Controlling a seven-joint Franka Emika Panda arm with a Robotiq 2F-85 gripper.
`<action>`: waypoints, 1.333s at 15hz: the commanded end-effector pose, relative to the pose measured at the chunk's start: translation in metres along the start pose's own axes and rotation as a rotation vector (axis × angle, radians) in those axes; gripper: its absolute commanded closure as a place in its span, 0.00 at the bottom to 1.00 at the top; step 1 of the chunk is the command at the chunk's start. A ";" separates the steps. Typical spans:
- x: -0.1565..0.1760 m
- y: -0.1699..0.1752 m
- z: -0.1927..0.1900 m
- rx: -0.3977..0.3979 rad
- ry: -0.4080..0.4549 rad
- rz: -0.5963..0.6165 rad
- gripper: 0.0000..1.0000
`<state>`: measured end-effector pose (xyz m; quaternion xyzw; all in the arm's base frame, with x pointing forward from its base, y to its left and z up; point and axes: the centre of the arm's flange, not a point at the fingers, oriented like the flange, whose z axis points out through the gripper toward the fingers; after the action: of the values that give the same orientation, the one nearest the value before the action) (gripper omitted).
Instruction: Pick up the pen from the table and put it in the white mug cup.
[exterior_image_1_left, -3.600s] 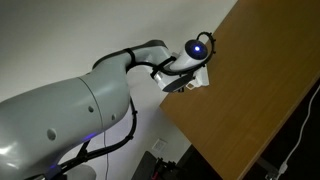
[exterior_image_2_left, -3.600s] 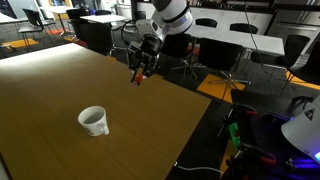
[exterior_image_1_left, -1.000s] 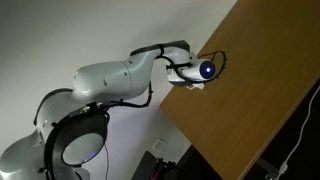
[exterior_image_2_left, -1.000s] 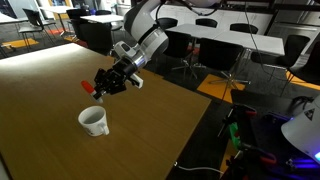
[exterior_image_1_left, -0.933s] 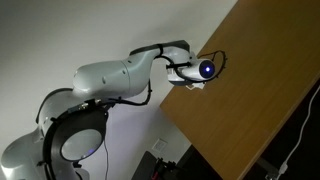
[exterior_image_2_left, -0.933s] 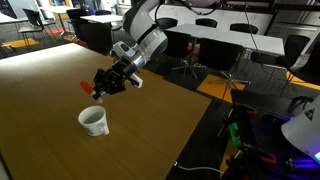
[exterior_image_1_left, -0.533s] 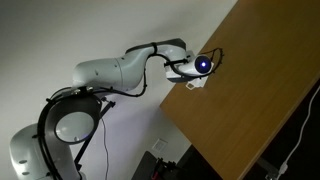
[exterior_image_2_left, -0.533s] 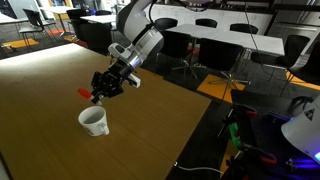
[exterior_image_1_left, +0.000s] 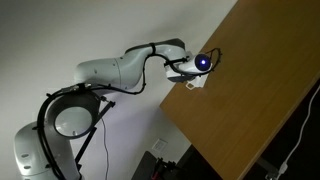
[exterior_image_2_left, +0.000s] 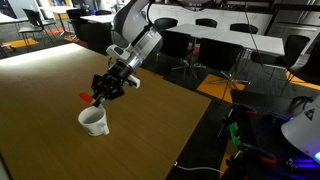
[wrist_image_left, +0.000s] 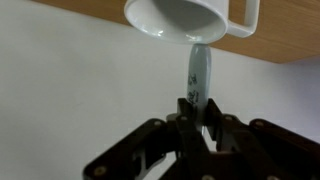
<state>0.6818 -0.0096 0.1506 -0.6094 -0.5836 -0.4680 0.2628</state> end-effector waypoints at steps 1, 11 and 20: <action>0.007 0.010 0.001 0.018 0.054 0.005 0.95; 0.004 0.014 0.008 0.037 0.101 -0.002 0.33; 0.032 0.009 -0.015 0.020 0.109 -0.052 0.00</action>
<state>0.6939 -0.0061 0.1559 -0.5765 -0.5849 -0.4900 0.2922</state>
